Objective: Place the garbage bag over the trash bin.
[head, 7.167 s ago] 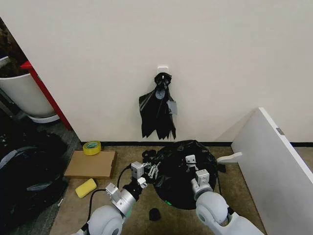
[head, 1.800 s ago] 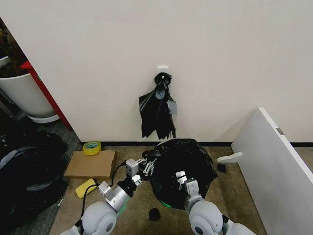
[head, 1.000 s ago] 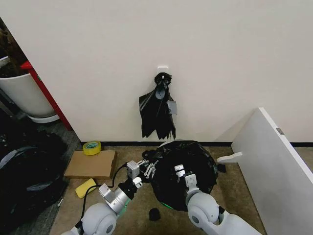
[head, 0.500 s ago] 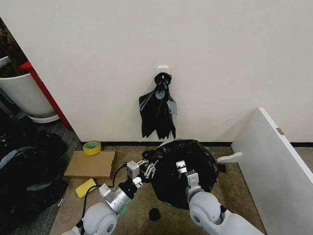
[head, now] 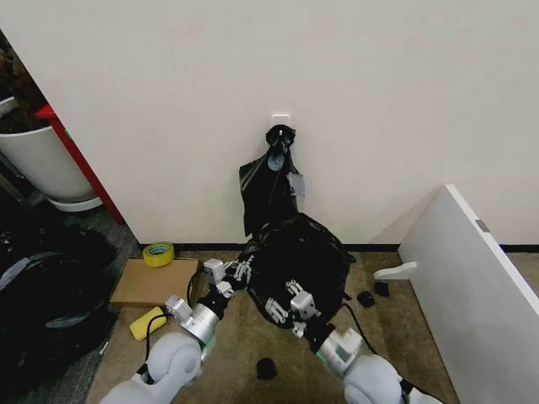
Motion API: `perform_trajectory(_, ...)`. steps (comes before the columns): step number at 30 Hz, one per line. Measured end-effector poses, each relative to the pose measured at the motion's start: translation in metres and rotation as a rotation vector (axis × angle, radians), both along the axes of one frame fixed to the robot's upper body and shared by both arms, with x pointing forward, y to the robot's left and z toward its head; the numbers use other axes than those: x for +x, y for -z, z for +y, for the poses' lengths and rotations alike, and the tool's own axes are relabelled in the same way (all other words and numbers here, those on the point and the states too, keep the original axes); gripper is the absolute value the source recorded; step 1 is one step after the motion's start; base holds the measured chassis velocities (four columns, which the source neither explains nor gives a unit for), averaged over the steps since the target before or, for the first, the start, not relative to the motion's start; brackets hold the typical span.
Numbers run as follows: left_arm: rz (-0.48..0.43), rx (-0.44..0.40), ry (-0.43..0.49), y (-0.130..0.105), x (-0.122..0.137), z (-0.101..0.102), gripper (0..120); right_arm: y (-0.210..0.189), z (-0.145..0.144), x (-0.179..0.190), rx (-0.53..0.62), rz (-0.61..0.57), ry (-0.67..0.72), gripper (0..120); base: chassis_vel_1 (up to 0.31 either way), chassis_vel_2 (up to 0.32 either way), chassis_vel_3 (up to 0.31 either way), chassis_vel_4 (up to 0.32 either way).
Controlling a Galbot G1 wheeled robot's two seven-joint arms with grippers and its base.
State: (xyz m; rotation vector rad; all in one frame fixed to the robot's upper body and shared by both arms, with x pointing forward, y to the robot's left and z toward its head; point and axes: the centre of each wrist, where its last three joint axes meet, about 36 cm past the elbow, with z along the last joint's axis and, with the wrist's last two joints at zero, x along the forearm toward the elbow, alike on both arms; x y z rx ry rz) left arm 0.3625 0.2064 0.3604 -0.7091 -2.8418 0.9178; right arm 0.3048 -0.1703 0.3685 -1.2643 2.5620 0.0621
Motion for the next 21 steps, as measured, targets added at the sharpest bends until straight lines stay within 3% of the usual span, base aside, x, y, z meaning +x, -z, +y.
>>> perform_trajectory(2,0.017,-0.014,-0.001,0.000,0.000,-0.001,5,-0.001,0.000,0.000,0.009,-0.010,0.001,59,0.000,0.000,0.000,0.000)
perform_trajectory(4,0.135,-0.133,-0.005,0.004,0.003,-0.004,5,-0.010,0.002,-0.005,0.063,-0.068,0.088,70,0.000,0.000,0.000,0.000)
perform_trajectory(6,0.221,-0.219,-0.003,0.008,0.005,-0.006,5,-0.017,0.004,-0.006,0.041,-0.127,0.244,79,0.000,0.000,0.000,0.000)
perform_trajectory(9,0.236,-0.235,-0.003,0.008,0.006,-0.007,5,-0.019,0.004,-0.006,0.031,-0.140,0.280,79,0.000,0.000,0.000,0.000)
perform_trajectory(10,0.263,-0.261,-0.003,0.008,0.006,-0.007,5,-0.020,0.004,-0.006,0.010,-0.160,0.352,88,0.000,0.000,0.000,0.000)
perform_trajectory(12,0.305,-0.300,-0.014,0.006,0.009,-0.007,5,-0.022,0.003,-0.006,-0.036,-0.182,0.496,96,0.000,0.000,0.000,0.000)
perform_trajectory(14,0.328,-0.323,-0.038,0.003,0.012,-0.004,5,-0.022,0.004,-0.012,-0.059,-0.157,0.632,99,0.000,0.000,0.000,0.000)
perform_trajectory(16,0.355,-0.335,-0.067,-0.007,0.015,-0.004,5,-0.017,0.010,-0.027,-0.031,-0.044,0.746,100,0.000,0.000,0.000,0.000)
perform_trajectory(21,0.387,-0.328,-0.103,-0.023,0.019,0.001,5,0.002,0.018,-0.051,0.006,0.123,0.805,100,0.000,0.000,0.000,0.000)
